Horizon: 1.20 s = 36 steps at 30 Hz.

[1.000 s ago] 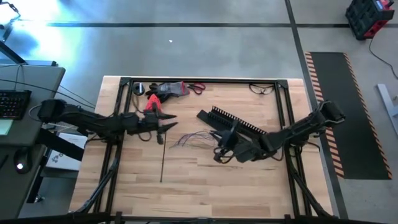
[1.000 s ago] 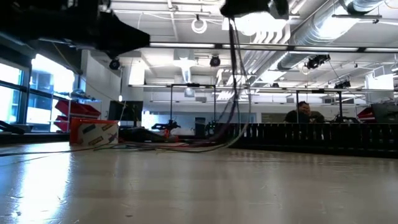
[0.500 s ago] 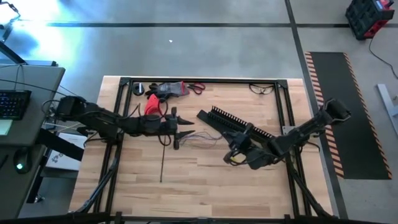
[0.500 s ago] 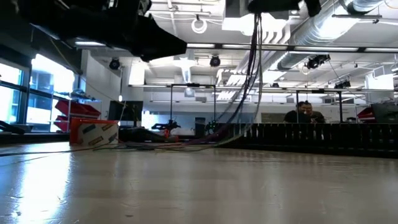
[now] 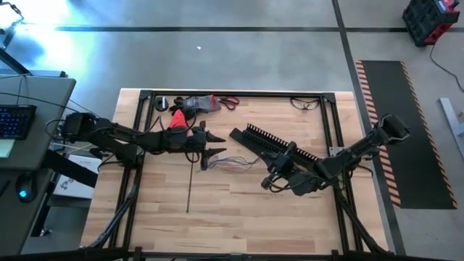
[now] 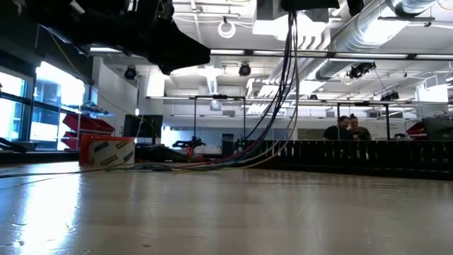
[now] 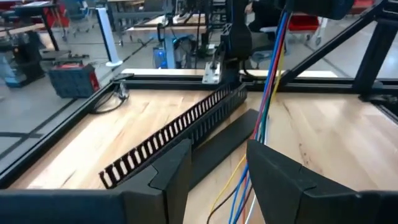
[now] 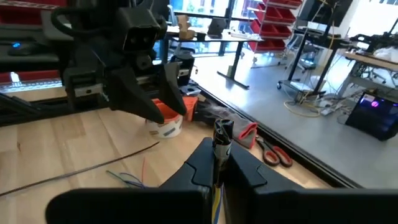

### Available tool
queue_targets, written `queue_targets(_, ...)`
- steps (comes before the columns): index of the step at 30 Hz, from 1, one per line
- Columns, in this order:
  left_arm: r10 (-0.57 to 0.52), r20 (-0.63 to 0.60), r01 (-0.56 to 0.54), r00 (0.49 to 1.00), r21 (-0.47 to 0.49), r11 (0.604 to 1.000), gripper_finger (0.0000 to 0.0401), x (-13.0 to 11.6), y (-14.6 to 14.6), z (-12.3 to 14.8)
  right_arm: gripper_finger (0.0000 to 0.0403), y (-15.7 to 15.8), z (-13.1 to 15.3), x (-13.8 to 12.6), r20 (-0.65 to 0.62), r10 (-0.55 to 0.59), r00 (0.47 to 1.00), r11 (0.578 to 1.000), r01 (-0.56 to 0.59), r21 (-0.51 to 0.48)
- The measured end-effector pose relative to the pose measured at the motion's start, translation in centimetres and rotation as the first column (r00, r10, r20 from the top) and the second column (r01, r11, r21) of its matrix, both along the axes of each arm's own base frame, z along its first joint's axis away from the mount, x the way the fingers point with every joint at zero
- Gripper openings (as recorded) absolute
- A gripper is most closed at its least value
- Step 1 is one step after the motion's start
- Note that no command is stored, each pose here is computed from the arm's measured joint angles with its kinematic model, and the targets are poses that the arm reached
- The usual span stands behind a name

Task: Ziptie cables
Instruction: Wrap the colored cables with the black zip tie

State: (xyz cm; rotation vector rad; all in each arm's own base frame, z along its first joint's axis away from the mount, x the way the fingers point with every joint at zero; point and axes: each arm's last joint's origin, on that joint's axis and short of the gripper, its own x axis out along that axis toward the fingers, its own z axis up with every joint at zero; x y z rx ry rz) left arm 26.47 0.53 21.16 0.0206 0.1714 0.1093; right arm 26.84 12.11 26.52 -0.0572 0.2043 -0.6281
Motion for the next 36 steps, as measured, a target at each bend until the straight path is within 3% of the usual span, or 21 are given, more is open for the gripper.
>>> queue_targets(4, -0.011, 0.036, 0.011, 0.999, -0.003, 1.000, 0.0162, 0.4, 0.1, -0.1, 0.0000, -0.4, 0.3, 0.6, 0.012, 0.057, 0.998, 0.998, -0.057, 0.024)
queue_targets(10, -0.068, 0.037, 0.068, 0.997, -0.010, 0.998, 0.0228, 1.3, -0.1, 0.0, 0.0000, -0.2, 1.6, 1.0, 0.053, 0.110, 0.993, 0.993, -0.107, -0.053)
queue_targets(16, -0.147, 0.030, 0.144, 0.989, 0.071, 0.987, 0.0275, 2.8, -0.2, 0.2, 0.0000, -0.2, 1.9, 1.1, 0.055, 0.146, 0.988, 0.987, -0.142, -0.078)
queue_targets(22, -0.266, 0.089, 0.255, 0.960, 0.116, 0.960, 0.0280, 5.1, -0.6, 0.4, 0.0000, -0.2, 2.2, 1.2, 0.067, 0.151, 0.986, 0.985, -0.145, -0.093)
queue_targets(31, -0.273, 0.087, 0.261, 0.958, 0.128, 0.957, 0.0281, 9.2, -1.0, -1.1, 0.0000, -0.2, 3.1, 1.2, 0.095, 0.141, 0.986, 0.980, -0.125, -0.157)
queue_targets(36, -0.295, 0.171, 0.270, 0.940, 0.152, 0.951, 0.0281, 10.3, -2.1, -0.7, 0.0000, -0.2, 3.1, 1.2, 0.092, 0.132, 0.987, 0.980, -0.117, -0.159)
